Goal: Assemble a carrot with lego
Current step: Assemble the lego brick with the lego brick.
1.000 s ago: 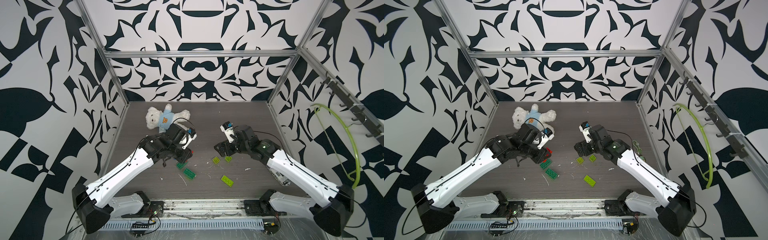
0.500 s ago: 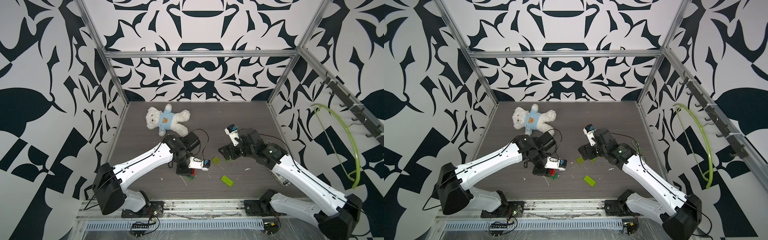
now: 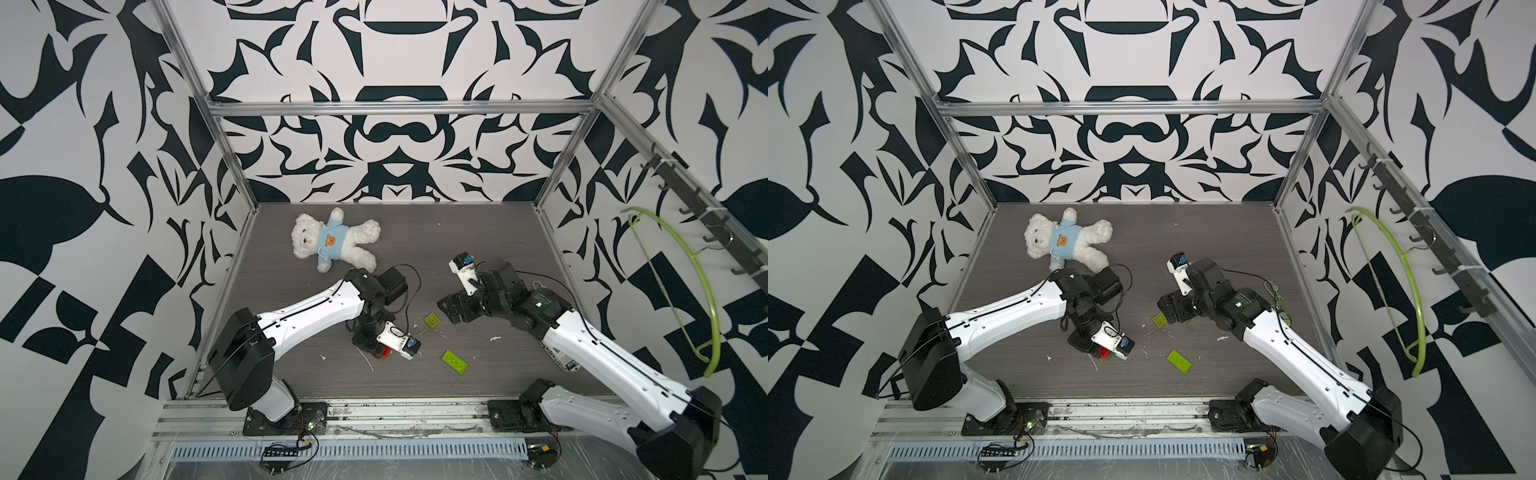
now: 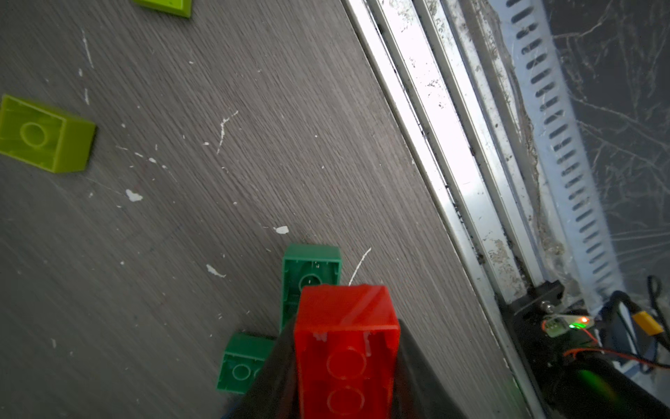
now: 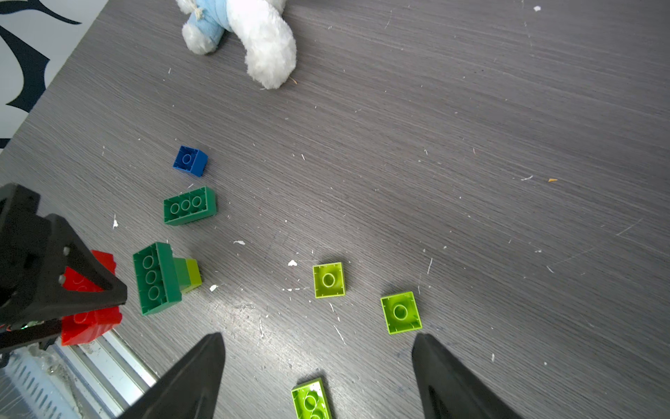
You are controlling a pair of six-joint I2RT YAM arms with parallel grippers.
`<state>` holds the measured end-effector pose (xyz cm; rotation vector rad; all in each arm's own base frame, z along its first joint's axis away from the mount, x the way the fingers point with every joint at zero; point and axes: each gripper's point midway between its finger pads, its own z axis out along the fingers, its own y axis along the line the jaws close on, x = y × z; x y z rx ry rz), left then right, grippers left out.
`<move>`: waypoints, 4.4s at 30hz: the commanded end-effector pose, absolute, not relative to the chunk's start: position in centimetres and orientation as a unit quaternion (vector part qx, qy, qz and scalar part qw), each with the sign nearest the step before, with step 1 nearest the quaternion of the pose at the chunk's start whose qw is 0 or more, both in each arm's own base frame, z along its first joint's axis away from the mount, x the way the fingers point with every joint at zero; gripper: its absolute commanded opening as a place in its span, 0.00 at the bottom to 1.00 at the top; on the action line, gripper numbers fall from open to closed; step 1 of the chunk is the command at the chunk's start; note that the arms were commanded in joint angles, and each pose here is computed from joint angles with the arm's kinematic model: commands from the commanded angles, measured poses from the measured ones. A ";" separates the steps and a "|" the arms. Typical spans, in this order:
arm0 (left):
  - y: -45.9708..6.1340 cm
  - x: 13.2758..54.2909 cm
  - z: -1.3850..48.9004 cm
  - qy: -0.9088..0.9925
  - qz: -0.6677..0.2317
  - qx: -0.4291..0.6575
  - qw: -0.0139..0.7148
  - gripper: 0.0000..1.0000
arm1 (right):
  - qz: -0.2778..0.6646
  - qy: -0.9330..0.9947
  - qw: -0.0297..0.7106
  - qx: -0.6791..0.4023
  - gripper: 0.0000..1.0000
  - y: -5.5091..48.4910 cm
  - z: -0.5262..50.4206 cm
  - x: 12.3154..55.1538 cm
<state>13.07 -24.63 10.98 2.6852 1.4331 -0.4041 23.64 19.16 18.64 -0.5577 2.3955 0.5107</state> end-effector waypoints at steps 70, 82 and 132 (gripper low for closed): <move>-24.3 13.9 8.4 0.394 -0.093 0.914 0.024 0.00 | 0.215 0.901 0.310 -0.213 0.86 19.2 19.0 22.7; -25.0 13.9 8.2 0.387 -0.100 0.916 0.021 0.00 | 0.214 0.901 0.310 -0.214 0.86 19.1 18.9 22.6; -23.1 14.0 7.0 0.361 -0.048 0.931 -0.011 0.00 | 0.225 0.903 0.299 -0.211 0.86 19.6 18.2 22.5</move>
